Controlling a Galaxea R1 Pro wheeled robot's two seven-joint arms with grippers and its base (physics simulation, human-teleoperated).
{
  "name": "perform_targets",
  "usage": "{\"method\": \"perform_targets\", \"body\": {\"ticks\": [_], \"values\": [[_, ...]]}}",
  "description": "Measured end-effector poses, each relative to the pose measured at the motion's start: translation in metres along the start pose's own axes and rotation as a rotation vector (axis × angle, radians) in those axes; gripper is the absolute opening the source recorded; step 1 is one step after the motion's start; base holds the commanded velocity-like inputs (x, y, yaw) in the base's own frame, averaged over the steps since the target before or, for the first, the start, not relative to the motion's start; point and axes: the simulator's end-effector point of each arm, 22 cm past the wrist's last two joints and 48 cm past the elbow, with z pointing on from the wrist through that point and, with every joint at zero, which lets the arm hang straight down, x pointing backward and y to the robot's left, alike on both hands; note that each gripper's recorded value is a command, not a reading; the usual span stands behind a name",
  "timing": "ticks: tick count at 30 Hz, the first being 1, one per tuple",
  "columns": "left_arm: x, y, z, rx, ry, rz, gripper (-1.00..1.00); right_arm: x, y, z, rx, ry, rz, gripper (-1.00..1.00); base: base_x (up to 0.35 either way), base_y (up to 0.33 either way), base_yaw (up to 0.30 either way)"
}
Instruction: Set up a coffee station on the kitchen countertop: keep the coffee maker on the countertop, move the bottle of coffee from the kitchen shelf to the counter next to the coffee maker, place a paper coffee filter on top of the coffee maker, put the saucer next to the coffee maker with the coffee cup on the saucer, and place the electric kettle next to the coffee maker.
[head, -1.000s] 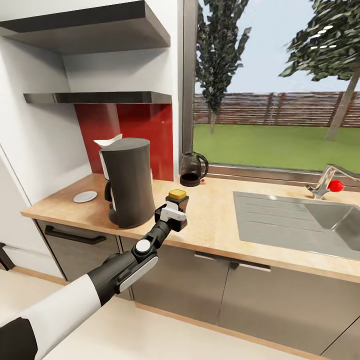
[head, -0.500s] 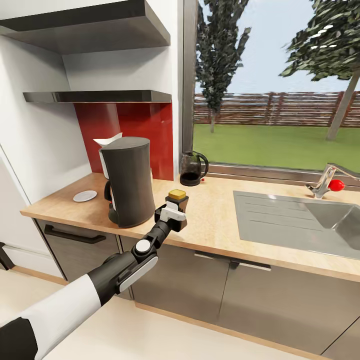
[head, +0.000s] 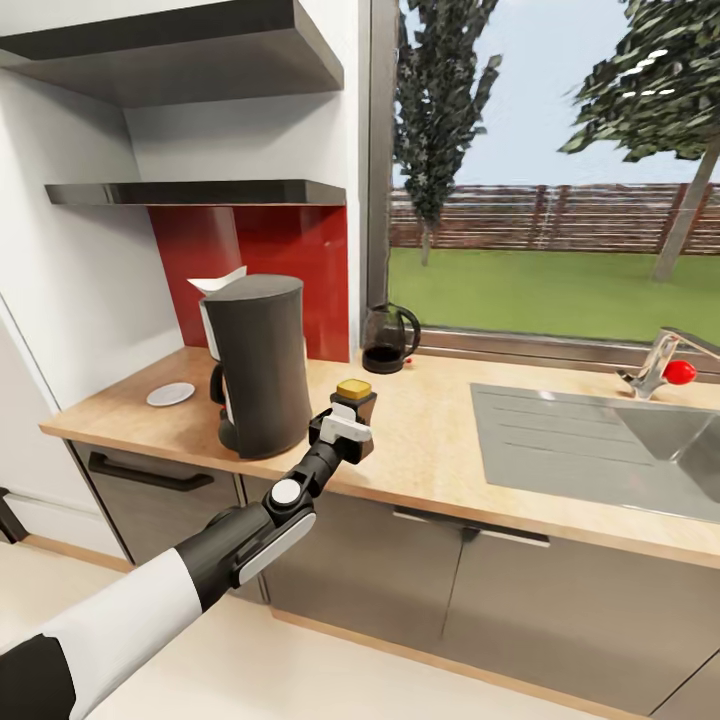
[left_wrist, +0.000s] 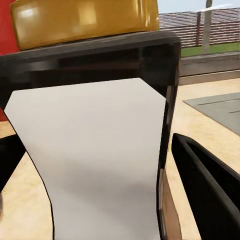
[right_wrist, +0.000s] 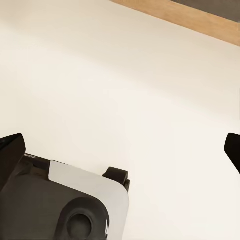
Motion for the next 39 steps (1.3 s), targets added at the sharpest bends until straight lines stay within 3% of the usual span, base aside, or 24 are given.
{"method": "perform_targets", "body": {"ticks": [39], "values": [[0.0082,0.0012,0.0004,-0.003,0.005,0.002,-1.0,0.0028,-0.0016,0.0048,0.001,0.001,0.0,1.0,0.032,0.023,0.0]]}}
